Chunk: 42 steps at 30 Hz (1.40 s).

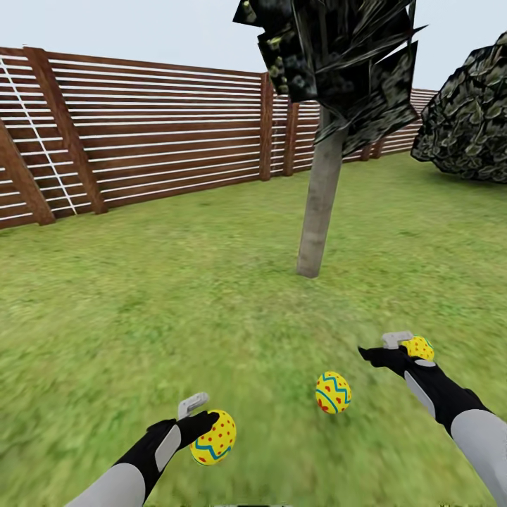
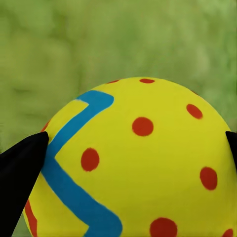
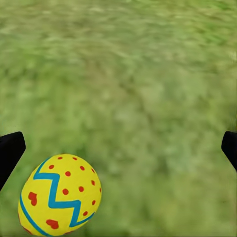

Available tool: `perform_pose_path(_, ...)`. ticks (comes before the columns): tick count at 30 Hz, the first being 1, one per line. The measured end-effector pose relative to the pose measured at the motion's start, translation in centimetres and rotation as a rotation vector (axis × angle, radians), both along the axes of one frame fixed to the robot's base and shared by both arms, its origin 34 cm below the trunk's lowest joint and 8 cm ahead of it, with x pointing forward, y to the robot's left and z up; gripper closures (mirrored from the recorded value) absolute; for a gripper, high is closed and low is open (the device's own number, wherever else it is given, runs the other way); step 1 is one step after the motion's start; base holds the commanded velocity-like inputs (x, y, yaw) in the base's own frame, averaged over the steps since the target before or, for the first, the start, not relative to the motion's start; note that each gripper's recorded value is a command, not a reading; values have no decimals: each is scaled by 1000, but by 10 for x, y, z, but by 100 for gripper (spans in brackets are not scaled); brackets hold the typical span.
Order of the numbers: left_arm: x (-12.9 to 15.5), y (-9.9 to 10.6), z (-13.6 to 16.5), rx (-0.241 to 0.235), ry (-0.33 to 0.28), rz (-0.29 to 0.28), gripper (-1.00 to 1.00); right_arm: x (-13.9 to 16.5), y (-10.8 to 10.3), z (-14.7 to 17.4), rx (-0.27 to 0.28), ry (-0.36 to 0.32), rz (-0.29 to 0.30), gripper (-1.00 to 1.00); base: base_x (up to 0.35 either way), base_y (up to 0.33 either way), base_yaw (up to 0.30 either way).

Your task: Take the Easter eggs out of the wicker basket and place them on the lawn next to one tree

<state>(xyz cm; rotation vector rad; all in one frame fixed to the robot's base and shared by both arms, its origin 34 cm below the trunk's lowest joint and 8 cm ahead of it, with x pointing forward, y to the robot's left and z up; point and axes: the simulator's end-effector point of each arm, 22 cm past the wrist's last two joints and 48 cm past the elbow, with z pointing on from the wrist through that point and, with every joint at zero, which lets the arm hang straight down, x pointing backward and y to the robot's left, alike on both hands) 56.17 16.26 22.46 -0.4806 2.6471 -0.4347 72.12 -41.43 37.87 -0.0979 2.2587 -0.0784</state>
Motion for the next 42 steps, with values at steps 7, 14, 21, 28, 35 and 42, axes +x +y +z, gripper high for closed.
perform_pose_path(7,-8,0,-14,1,29,-1,100,-3,3,-20,4,29,2,-100,0,0,0)
perform_pose_path(14,-15,0,-28,1,53,-3,100,-8,3,-39,4,57,2,-100,0,0,0)
perform_pose_path(21,38,74,-6,104,-67,40,100,-14,37,-67,17,103,49,-100,0,0,0)
perform_pose_path(28,29,78,-17,90,8,25,100,-20,38,-86,15,133,54,-100,0,0,0)
perform_pose_path(35,29,80,-26,90,14,34,100,-26,38,-104,16,161,54,-100,0,0,0)
perform_pose_path(42,57,88,-4,102,-65,42,100,-25,37,-104,17,160,53,-100,0,0,0)
